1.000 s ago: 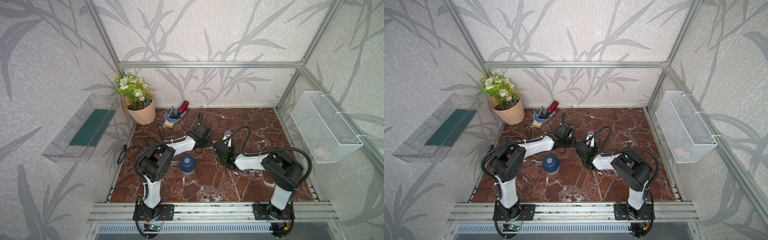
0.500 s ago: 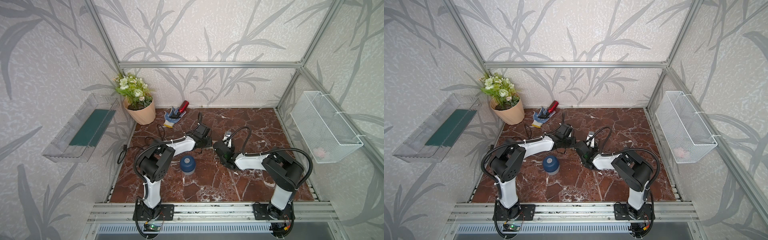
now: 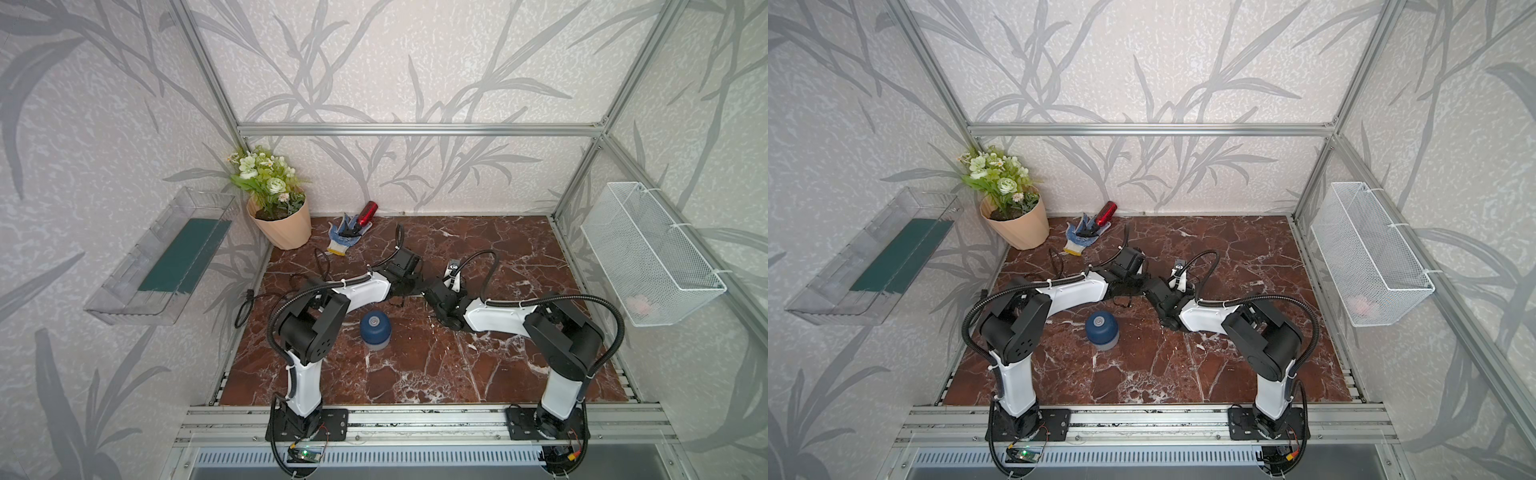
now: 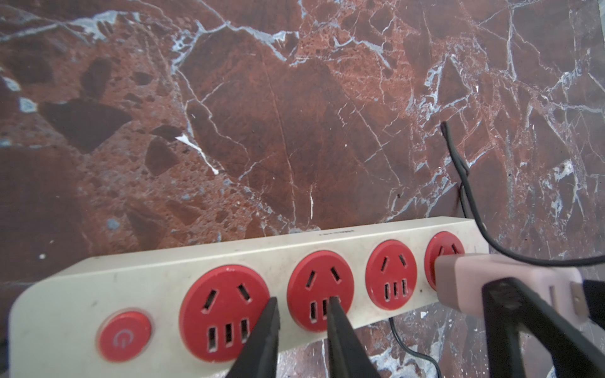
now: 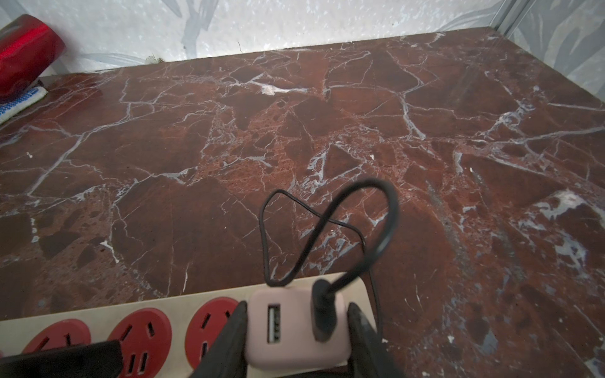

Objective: Charge the cordless meat grinders
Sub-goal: Insert the plug into the socket.

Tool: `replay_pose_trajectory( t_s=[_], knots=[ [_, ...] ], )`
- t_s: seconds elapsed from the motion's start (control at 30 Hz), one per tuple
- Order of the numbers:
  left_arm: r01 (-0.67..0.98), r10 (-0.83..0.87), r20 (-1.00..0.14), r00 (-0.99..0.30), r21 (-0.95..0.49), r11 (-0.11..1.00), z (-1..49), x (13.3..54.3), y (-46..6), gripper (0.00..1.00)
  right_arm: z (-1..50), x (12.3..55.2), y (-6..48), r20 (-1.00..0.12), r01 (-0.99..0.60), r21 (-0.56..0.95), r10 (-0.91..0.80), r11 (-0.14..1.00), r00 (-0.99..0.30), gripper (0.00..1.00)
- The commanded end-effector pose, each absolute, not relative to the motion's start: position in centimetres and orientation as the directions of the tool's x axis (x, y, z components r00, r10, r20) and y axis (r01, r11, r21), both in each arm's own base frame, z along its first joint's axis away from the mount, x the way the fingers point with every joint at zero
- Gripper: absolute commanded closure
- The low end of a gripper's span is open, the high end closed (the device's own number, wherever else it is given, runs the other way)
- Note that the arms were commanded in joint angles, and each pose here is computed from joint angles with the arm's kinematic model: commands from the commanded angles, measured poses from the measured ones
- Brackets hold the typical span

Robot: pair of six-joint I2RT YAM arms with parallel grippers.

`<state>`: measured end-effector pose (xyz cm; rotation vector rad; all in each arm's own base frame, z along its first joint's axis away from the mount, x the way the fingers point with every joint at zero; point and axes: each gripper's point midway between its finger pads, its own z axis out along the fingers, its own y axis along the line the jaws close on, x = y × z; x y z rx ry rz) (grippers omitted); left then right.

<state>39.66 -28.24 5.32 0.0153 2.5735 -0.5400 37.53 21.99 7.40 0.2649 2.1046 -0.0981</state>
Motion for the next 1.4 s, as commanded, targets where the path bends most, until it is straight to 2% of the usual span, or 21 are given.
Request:
replay_pose_trajectory(
  t_s=[0.0, 0.4, 0.67, 1.23, 1.37],
  knots=[
    [0.057, -0.093, -0.409, -0.908, -0.339, 0.939, 3.4, 38.2, -26.7, 0.72, 0.1, 32.9, 19.9, -0.715, 0.198, -0.122, 0.052, 0.972, -0.697, 1.00],
    [0.067, -0.077, -0.395, -0.915, -0.337, 0.939, 3.8, 37.8, -26.7, 0.72, -1.5, 33.1, 19.7, -0.709, 0.209, -0.161, 0.034, 0.965, -0.705, 1.00],
    [0.081, -0.056, -0.380, -0.923, -0.335, 0.939, 4.4, 38.0, -26.9, 0.72, -3.5, 31.2, 18.8, -0.676, 0.217, -0.169, 0.048, 0.961, -0.735, 1.00],
    [0.073, -0.066, -0.369, -0.927, -0.351, 0.933, 4.8, 38.5, -27.5, 0.72, -5.8, 29.8, 19.0, -0.632, 0.186, -0.180, 0.031, 0.966, -0.774, 1.00],
    [0.077, -0.067, -0.371, -0.926, -0.360, 0.930, 5.1, 38.7, -27.7, 0.72, -4.8, 30.0, 19.3, -0.644, 0.165, -0.181, 0.010, 0.970, -0.765, 1.00]
  ],
)
